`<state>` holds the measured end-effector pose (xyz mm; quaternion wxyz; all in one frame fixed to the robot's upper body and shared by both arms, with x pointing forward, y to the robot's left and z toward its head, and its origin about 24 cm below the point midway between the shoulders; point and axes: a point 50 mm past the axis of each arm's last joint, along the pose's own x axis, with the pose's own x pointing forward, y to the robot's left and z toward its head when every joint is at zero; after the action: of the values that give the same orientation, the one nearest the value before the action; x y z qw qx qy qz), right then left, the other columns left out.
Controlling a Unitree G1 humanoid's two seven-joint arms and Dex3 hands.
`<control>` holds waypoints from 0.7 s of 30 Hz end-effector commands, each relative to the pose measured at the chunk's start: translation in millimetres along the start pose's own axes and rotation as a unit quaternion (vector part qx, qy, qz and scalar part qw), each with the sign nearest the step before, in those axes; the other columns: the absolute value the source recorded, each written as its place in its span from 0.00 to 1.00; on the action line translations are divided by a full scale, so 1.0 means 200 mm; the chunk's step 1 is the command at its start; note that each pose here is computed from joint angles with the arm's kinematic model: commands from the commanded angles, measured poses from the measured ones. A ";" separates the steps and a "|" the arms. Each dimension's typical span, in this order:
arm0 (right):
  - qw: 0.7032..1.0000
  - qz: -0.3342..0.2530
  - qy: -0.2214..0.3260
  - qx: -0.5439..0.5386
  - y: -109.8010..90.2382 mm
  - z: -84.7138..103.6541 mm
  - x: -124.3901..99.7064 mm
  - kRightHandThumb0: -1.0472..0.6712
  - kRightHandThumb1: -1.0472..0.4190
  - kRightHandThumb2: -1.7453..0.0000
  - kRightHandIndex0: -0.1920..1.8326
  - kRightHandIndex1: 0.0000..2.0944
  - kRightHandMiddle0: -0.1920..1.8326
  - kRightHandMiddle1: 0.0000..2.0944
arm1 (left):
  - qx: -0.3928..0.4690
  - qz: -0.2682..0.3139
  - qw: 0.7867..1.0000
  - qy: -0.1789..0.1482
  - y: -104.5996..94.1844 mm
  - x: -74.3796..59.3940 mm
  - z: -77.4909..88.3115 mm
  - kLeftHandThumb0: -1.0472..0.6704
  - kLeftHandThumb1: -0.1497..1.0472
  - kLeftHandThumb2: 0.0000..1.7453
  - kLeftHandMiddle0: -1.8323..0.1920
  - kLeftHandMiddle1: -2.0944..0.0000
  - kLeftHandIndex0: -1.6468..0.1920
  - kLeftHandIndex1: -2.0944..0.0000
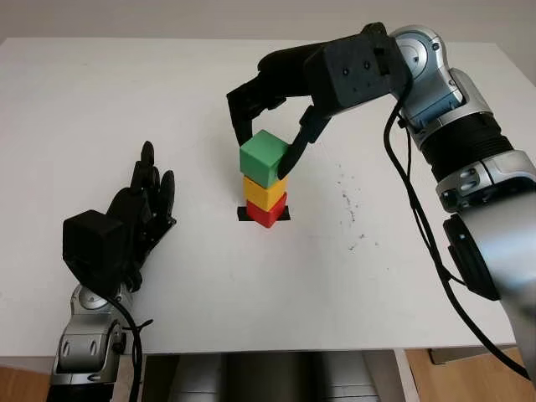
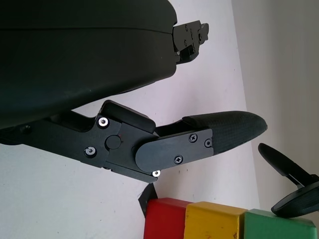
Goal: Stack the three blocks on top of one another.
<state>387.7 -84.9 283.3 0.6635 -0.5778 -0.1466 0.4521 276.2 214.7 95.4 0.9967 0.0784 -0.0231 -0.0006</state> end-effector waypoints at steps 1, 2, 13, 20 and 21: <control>1.000 -0.007 0.001 -0.005 -0.01 -0.01 -0.02 0.33 0.09 0.97 0.31 0.01 0.30 0.75 | 0.002 -0.002 1.000 0.000 0.00 -0.01 0.00 0.11 1.00 0.38 1.00 1.00 1.00 1.00; 1.000 -0.007 0.002 -0.005 -0.01 -0.01 -0.02 0.33 0.09 0.97 0.31 0.01 0.30 0.75 | 0.003 -0.003 1.000 -0.001 0.00 -0.01 0.00 0.11 1.00 0.38 1.00 1.00 1.00 1.00; 1.000 -0.007 0.005 -0.004 -0.01 -0.01 -0.02 0.33 0.09 0.97 0.31 0.01 0.31 0.75 | 0.007 -0.001 1.000 0.002 0.00 -0.02 0.00 0.11 1.00 0.38 1.00 1.00 1.00 1.00; 1.000 -0.009 0.004 0.004 0.00 -0.02 -0.01 0.32 0.10 0.97 0.31 0.01 0.31 0.75 | 0.007 -0.004 1.000 0.003 0.00 -0.02 0.00 0.11 1.00 0.39 1.00 1.00 1.00 1.00; 1.000 -0.012 0.003 0.009 0.00 -0.02 -0.01 0.32 0.10 0.97 0.31 0.01 0.31 0.75 | 0.007 -0.004 1.000 0.004 0.00 -0.02 0.00 0.11 1.00 0.39 1.00 1.00 1.00 1.00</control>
<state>388.5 -85.5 282.1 0.6650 -0.5792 -0.1446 0.4488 274.5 214.3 95.7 0.9965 0.0812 -0.0211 -0.0039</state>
